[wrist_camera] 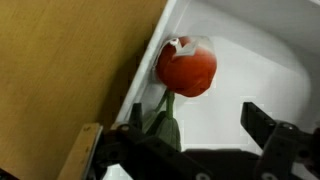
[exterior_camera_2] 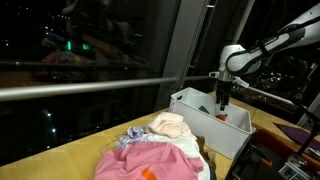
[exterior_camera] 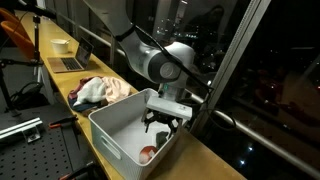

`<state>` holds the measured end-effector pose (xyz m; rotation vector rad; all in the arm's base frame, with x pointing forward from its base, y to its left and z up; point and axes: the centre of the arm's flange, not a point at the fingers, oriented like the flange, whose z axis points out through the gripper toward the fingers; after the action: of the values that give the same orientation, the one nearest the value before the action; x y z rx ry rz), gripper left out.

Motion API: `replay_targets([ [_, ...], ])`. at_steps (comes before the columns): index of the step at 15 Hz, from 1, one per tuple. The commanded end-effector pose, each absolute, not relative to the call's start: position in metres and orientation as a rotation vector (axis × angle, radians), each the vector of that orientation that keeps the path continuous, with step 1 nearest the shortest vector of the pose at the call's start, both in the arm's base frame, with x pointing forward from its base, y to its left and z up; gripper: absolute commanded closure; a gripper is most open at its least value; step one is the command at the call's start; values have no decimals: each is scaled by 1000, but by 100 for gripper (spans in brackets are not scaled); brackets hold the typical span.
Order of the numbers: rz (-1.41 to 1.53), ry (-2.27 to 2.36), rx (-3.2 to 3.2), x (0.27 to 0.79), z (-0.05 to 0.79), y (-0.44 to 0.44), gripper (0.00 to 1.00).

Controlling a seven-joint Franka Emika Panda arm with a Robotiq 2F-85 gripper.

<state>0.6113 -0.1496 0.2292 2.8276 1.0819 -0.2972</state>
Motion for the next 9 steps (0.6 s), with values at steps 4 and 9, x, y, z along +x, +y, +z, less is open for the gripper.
replay_targets([
  [4,-397,1125,2802,627,192,-158,0],
  [9,-426,1121,2787,623,186,-165,0],
])
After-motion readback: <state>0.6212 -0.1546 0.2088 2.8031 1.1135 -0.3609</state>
